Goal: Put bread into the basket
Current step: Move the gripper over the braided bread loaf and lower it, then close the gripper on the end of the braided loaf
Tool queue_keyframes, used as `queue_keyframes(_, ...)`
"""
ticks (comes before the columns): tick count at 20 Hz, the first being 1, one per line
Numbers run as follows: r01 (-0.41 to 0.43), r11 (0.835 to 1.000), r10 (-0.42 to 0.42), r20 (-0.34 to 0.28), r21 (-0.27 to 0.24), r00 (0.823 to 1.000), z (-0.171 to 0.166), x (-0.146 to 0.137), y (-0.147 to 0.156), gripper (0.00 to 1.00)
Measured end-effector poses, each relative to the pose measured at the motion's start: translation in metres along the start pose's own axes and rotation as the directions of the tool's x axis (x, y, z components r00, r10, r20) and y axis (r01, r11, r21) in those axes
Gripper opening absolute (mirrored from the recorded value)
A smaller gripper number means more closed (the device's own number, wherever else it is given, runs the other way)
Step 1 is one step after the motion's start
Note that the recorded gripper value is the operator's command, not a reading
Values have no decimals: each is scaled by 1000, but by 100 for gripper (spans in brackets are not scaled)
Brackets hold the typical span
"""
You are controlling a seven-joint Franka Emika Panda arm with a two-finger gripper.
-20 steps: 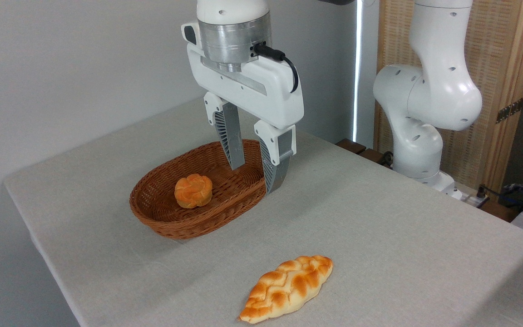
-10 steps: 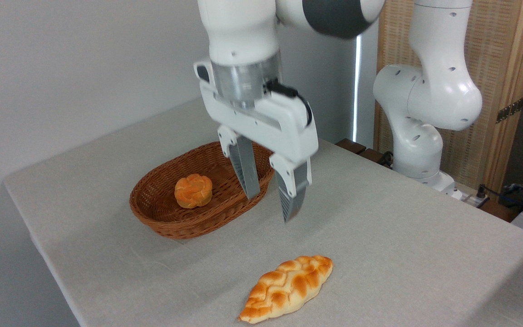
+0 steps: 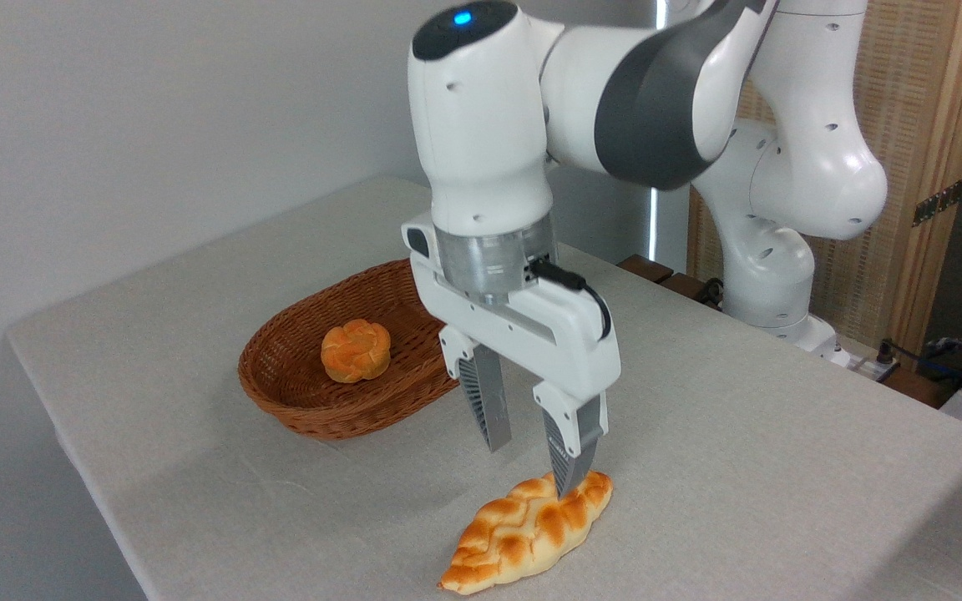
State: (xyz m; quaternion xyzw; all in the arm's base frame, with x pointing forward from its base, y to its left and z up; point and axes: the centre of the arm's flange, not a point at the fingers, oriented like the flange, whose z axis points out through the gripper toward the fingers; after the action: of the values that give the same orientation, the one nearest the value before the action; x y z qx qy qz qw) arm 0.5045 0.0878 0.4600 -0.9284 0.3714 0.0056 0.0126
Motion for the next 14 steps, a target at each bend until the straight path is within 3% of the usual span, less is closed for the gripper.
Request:
queue_keyframes(5,9,999,-8,-33,38,999,27,-8,-3,100)
queue_keyframes(13,-8,1000,8,-16,12,1000,44,-16,1,100)
queue_keyframes(14,-8,1000,8,-15,10,1000,45,-17,1,92)
